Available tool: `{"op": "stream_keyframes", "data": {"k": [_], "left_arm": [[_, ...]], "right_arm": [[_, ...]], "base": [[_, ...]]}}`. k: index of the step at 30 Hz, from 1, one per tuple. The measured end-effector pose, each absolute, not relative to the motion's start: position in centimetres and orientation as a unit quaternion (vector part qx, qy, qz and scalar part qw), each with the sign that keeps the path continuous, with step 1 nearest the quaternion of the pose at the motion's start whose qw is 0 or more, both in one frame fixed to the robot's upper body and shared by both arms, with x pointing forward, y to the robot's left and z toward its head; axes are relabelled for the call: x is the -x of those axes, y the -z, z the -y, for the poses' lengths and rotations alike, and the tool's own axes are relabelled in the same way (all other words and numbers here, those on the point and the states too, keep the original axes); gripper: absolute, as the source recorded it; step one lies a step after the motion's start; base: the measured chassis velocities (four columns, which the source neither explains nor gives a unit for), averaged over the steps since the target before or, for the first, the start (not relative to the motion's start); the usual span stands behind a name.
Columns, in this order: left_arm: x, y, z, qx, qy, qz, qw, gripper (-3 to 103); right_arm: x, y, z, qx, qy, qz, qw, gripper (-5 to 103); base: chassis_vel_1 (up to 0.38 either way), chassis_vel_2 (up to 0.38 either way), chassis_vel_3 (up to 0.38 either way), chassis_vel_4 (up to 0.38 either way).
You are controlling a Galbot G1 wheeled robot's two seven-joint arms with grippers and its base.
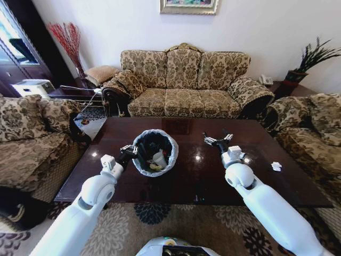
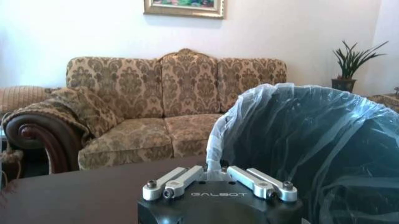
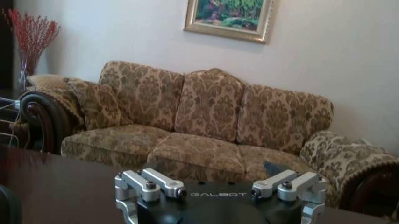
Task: Move to the front of the table and place the trash on the table into the trash bin.
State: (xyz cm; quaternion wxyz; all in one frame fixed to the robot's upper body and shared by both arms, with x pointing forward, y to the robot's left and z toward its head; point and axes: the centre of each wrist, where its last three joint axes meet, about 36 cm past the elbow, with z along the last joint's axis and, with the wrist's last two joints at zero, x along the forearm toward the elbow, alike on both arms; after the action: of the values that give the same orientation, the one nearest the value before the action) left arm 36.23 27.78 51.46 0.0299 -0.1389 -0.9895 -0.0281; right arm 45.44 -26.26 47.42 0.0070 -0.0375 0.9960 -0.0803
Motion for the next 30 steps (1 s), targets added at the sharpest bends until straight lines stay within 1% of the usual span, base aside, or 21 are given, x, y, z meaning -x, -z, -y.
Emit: {"op": "stream_keyframes", "data": {"k": [6,14,17,20,22,26,27,30], "left_arm": [[-35.7,-51.6,-27.8,0.139,0.029,0.989,0.028,2],[-35.0,-51.7,-27.5,0.143,0.030,0.989,0.027,2],[-34.8,-51.8,-27.3,0.144,0.030,0.989,0.025,2],[-34.5,-51.8,-27.1,0.145,0.029,0.989,0.024,2],[-34.4,-51.8,-27.1,0.146,0.030,0.989,0.024,2],[-34.0,-51.8,-26.9,0.148,0.031,0.988,0.025,2],[-34.0,-51.8,-26.9,0.148,0.031,0.988,0.025,2],[-33.9,-51.8,-26.8,0.148,0.033,0.988,0.025,2]], "right_arm": [[-45.8,-46.6,26.2,0.031,0.074,-0.997,-0.004,100],[-46.3,-45.2,27.3,0.012,0.072,-0.997,-0.018,100],[-46.7,-44.0,28.2,-0.005,0.074,-0.997,-0.018,100],[-47.7,-41.7,30.2,-0.022,0.074,-0.996,-0.036,100],[-47.9,-41.3,30.6,-0.020,0.070,-0.996,-0.043,100],[-48.9,-39.0,32.2,0.029,0.012,-0.996,-0.089,100],[-48.9,-39.0,32.2,0.029,0.012,-0.996,-0.089,100],[-49.9,-37.5,32.5,0.067,-0.019,-0.992,-0.108,100]], "base": [[-0.138,-0.138,0.169,0.162],[-0.282,-0.280,0.264,0.267],[-0.312,-0.303,0.273,0.295],[-0.253,-0.247,0.220,0.235],[-0.218,-0.124,0.151,0.145],[-0.060,-0.045,0.035,0.019],[0.000,0.000,0.000,0.000],[0.033,0.025,-0.003,-0.001]]}}
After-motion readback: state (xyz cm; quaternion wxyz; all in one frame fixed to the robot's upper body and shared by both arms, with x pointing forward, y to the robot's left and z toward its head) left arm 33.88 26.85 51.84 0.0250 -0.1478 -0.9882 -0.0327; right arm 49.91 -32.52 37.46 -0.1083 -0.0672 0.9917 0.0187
